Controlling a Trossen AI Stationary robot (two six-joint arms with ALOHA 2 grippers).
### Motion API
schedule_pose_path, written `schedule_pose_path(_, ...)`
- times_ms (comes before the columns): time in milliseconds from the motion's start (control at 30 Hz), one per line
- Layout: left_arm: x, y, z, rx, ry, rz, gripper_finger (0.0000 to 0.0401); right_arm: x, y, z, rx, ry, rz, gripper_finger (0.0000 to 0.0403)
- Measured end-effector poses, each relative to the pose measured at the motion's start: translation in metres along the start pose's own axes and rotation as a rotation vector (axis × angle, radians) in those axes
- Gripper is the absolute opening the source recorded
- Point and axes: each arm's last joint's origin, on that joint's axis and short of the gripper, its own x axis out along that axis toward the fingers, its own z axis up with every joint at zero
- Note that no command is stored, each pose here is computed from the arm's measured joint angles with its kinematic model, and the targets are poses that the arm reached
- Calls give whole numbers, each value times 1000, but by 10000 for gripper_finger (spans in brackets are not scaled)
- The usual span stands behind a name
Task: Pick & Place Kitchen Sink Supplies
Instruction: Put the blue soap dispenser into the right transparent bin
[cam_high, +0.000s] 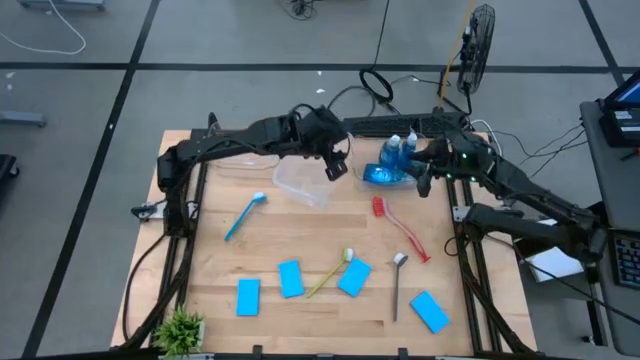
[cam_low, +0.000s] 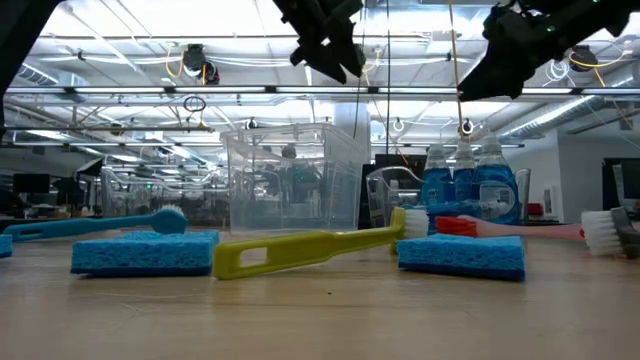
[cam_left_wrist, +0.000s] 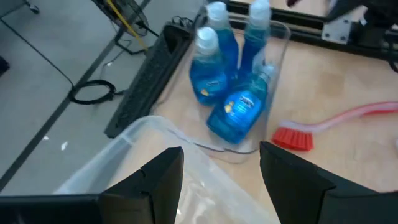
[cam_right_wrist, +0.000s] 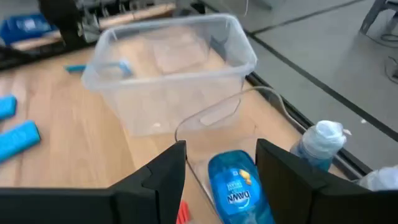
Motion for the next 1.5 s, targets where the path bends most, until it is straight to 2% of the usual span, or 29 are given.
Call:
schedule_pose_path(233, -22, 22, 7, -5, -52, 33, 214, 10, -1, 9, -21, 158, 6, 180)
schedule_pose_path(367, -32, 33, 9, -18, -72, 52, 214, 19, 2, 10, -63, 264, 32, 180)
schedule_pose_path(600, -52, 55, 9, -55, -104, 93, 214, 39, 9, 9, -155, 400, 6, 181)
schedule_pose_path(833, -82, 79, -11, -108, -178, 106, 214, 59, 10, 10, -194, 504, 11, 181)
schedule_pose_path(1067, -109, 85, -38, -122, -235, 129, 214, 72, 8, 11, -213, 621, -7, 181)
schedule_pose_path(1367, -123, 97, -62, -168, -278, 199, 214, 92, 6, 5, -239, 728, 18, 181)
schedule_pose_path(1500, -123, 101, -70, -179, -288, 186, 214, 98, 5, 0, -253, 773, 11, 181)
